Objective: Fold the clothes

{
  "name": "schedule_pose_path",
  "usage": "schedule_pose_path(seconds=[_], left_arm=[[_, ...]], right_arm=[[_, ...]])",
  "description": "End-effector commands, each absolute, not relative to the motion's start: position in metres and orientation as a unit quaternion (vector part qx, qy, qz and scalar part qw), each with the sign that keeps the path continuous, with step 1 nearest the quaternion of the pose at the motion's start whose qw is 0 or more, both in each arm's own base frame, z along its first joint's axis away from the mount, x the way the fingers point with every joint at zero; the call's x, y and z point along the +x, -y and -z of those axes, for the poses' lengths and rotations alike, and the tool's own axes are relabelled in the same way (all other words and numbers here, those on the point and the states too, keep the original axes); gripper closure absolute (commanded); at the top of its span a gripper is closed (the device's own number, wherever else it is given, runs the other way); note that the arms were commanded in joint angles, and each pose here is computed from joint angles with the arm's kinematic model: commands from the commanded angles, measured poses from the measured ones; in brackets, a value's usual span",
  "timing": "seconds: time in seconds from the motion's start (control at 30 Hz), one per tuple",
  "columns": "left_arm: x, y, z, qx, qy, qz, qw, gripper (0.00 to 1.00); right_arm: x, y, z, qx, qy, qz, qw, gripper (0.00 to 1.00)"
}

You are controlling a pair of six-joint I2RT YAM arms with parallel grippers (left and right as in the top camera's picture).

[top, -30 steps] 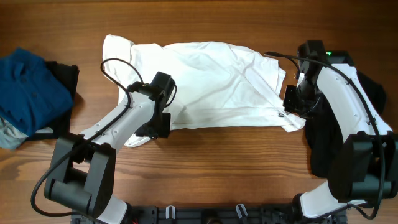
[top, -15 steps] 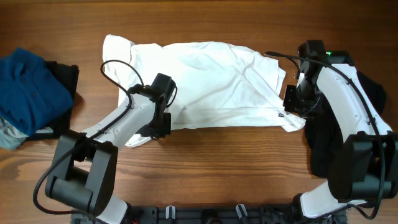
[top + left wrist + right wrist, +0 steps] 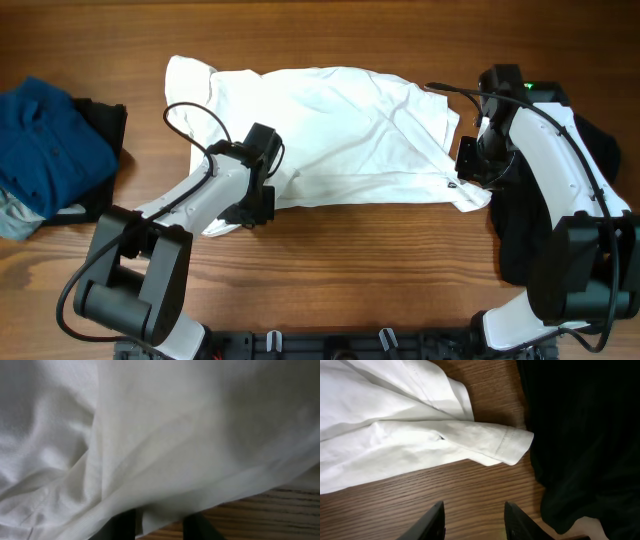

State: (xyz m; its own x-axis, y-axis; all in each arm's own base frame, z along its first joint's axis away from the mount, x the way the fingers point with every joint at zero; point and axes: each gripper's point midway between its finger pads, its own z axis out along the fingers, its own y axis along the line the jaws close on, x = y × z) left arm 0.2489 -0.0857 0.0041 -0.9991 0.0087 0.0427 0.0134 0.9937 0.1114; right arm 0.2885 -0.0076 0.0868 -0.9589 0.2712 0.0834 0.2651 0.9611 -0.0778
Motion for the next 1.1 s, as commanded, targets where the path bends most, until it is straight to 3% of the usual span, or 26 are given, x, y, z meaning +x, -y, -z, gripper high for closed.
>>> schedule_pose_path(seconds=[0.0, 0.13, 0.27, 0.47, 0.63, 0.77, 1.0, 1.07], left_arm=[[0.240, 0.084, 0.005, -0.002, 0.998, 0.058, 0.035, 0.68], [0.236, 0.082, 0.008, -0.002, 0.997, 0.060, 0.040, 0.71], [0.241, 0.079, 0.008, -0.003, 0.997, 0.069, 0.028, 0.96], [0.243, 0.080, -0.003, -0.002, 0.997, 0.071, 0.030, 0.96], [0.248, 0.076, -0.075, 0.023, 0.998, 0.059, -0.002, 0.96], [0.244, 0.049, -0.110, 0.073, 0.995, 0.044, -0.042, 0.96], [0.244, 0.030, -0.114, 0.110, 0.992, 0.048, -0.042, 0.96], [0.237, 0.009, -0.117, 0.141, 0.984, 0.104, -0.042, 0.96]], right_arm=[[0.289, 0.006, -0.088, -0.141, 0.989, -0.026, 0.044, 0.61], [0.289, 0.006, -0.088, -0.141, 0.989, -0.026, 0.044, 0.61], [0.289, 0.006, -0.088, -0.141, 0.989, -0.026, 0.044, 0.61], [0.289, 0.007, -0.088, -0.139, 0.989, -0.027, 0.044, 0.61], [0.293, 0.007, -0.088, -0.132, 0.990, -0.027, 0.036, 0.61], [0.294, 0.007, -0.088, -0.130, 0.991, -0.026, 0.035, 0.51], [0.301, 0.006, -0.085, -0.130, 0.991, -0.023, 0.025, 0.48], [0.303, 0.007, -0.081, -0.130, 0.991, -0.025, 0.027, 0.48]])
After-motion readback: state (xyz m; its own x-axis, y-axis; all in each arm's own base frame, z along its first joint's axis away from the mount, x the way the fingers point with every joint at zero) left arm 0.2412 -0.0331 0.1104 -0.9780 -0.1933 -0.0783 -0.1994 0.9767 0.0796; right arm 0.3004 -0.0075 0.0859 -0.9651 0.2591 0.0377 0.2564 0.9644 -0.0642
